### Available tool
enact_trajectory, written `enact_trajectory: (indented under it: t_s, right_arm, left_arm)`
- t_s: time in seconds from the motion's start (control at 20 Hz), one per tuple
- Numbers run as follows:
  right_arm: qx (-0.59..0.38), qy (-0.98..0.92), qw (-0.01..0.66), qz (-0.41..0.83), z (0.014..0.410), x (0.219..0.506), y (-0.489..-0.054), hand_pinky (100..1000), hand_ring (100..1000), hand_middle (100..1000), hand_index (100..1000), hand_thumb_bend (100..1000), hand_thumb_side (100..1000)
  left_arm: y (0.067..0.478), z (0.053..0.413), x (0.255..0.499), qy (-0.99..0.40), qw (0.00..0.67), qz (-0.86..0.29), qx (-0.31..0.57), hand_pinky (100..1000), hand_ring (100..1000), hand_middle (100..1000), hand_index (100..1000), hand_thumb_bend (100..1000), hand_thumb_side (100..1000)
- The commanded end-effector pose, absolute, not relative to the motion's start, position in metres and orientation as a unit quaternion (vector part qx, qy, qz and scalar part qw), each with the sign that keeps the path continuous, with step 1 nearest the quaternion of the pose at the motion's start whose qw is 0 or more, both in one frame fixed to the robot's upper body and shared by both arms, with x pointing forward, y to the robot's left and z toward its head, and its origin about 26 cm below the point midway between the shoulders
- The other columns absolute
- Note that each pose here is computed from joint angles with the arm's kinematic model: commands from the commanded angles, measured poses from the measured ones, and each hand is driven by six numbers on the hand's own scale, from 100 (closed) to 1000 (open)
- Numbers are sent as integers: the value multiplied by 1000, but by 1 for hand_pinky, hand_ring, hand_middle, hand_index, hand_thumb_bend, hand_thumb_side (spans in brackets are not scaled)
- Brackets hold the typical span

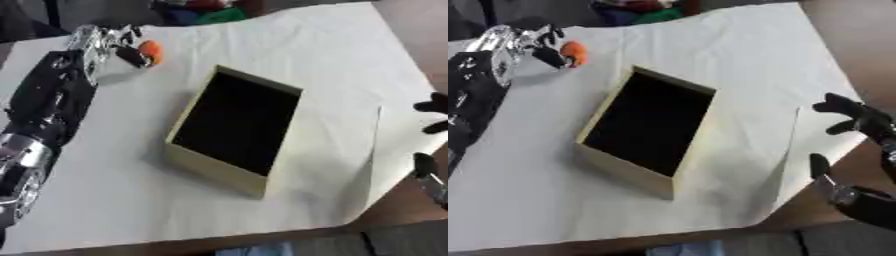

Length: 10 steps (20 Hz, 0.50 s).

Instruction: Pick up objects on the table and place them in the box.

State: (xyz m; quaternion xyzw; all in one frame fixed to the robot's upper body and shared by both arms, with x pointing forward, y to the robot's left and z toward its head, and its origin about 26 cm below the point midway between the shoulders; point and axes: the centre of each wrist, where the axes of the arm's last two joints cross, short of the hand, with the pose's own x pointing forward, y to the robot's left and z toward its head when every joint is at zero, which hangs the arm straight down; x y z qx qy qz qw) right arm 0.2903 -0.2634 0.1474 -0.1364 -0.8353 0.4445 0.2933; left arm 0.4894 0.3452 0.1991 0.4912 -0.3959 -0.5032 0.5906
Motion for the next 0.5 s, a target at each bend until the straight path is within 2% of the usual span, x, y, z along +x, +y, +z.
enact_trajectory:
  t_s: [0.05,0.3,0.5]
  right_arm:
    - [-140,-840,279,444,156,289,-264,676,891,827,1000,100,301]
    - [-139,-840,279,444,155,289,-264,677,891,827,1000,100,302]
    - [-138,-840,279,444,155,289,-264,677,891,827,1000,100,302]
  left_arm:
    - [352,212,489,-394,584,-497,507,754,664,671,850,273,399]
    - [350,207,488,-401,576,-491,516,739,643,648,831,230,405]
    - [348,203,488,-416,566,-483,523,742,651,659,842,250,410]
